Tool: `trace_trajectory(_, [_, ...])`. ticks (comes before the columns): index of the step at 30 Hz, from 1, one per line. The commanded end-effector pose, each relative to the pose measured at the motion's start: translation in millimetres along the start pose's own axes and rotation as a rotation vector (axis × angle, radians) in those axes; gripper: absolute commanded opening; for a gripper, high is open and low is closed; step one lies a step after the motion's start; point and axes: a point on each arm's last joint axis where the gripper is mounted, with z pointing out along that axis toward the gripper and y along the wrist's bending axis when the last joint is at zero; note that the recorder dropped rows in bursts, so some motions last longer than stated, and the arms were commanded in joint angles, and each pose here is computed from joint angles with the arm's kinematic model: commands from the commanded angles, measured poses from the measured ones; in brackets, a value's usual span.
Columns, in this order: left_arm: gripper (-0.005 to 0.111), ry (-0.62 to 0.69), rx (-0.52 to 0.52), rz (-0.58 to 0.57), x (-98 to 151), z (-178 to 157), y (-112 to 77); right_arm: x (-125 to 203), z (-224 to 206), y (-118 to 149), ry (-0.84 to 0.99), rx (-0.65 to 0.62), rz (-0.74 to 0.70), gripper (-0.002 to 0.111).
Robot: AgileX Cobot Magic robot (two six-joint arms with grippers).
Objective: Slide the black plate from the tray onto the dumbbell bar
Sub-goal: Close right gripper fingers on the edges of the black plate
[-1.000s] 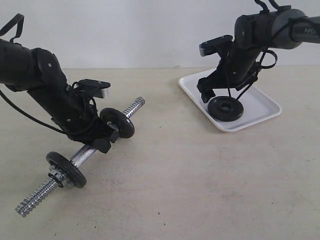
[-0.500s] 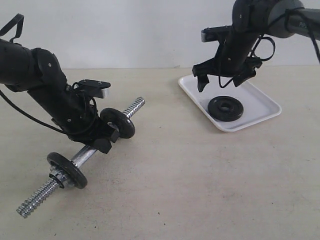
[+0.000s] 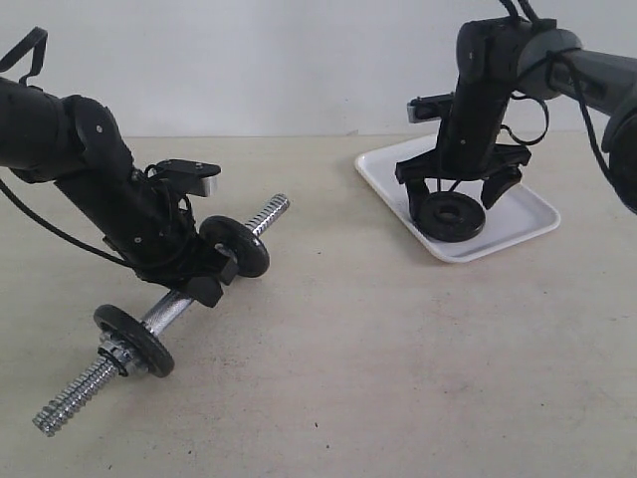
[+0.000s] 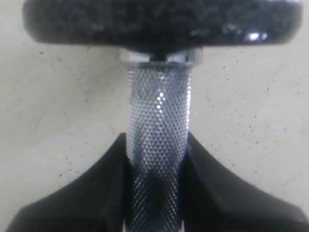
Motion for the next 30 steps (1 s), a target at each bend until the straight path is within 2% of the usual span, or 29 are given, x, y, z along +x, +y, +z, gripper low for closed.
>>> trace_trajectory(1, [0.004, -0.091, 0.011, -0.009, -10.9, -20.1, -6.7, -0.1, -2.0, -16.5, 0.000, 0.005, 0.035, 0.090])
trace_trajectory(9, [0.004, -0.096, 0.008, -0.010, -11.3, -20.1, -6.5, -0.5, -2.5, -10.0, -0.001, -0.104, 0.075, 0.090])
trace_trajectory(23, [0.004, -0.095, 0.009, -0.007, -11.2, -20.1, -6.5, -0.1, -0.4, -12.9, 0.003, -0.072, 0.063, 0.090])
trace_trajectory(30, [0.004, -0.095, 0.010, -0.008, -11.3, -20.1, -6.6, 3.9, 23.6, -16.9, 0.051, -0.029, 0.052, 0.090])
